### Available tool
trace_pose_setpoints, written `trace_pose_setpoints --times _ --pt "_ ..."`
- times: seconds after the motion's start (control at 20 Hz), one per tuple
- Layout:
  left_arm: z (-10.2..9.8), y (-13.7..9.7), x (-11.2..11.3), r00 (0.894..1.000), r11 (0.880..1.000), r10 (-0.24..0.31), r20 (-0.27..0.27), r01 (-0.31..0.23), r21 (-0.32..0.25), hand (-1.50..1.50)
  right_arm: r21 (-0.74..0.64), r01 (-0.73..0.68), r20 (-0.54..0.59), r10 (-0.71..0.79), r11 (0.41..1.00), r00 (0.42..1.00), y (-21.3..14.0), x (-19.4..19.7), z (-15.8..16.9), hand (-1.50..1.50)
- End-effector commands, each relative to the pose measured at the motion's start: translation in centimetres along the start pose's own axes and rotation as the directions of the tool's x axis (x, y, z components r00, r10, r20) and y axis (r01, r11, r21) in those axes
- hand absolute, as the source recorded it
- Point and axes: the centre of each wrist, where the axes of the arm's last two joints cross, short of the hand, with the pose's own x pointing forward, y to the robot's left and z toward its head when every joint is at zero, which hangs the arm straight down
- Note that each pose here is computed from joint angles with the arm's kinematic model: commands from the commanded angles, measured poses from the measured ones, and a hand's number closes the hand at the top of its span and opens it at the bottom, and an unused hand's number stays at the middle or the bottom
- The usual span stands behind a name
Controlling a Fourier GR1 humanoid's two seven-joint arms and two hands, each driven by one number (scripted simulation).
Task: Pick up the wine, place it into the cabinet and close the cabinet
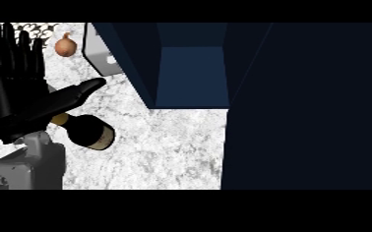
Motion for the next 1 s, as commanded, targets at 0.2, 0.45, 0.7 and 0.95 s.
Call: trace_pose_setpoints --times 0.2,0.45,0.7,0.95 --pt "0.8 -3.2 0.3 1.0 1.0 0.01 0.017 -0.01 0.014 -1.5 0.02 -0.008 -0.021 0.009 1.0 1.0 -1.2 2.4 2.0 -1.5" --pt "1.9 -1.8 2.1 1.0 1.0 -0.008 0.004 0.008 0.015 -1.5 0.025 0.003 -0.024 -0.002 1.0 1.0 0.4 1.8 0.0 -1.5" --pt "1.4 -0.4 -0.1 0.999 0.999 -0.034 -0.003 0.034 0.035 -1.5 0.01 0.0 -0.016 0.0 1.0 1.0 1.8 1.6 0.4 -1.5" --pt "1.4 -1.1 -0.6 0.998 0.997 -0.048 -0.026 0.05 0.061 -1.5 0.011 0.005 -0.013 -0.005 1.0 1.0 0.3 3.1 -1.0 -1.5"
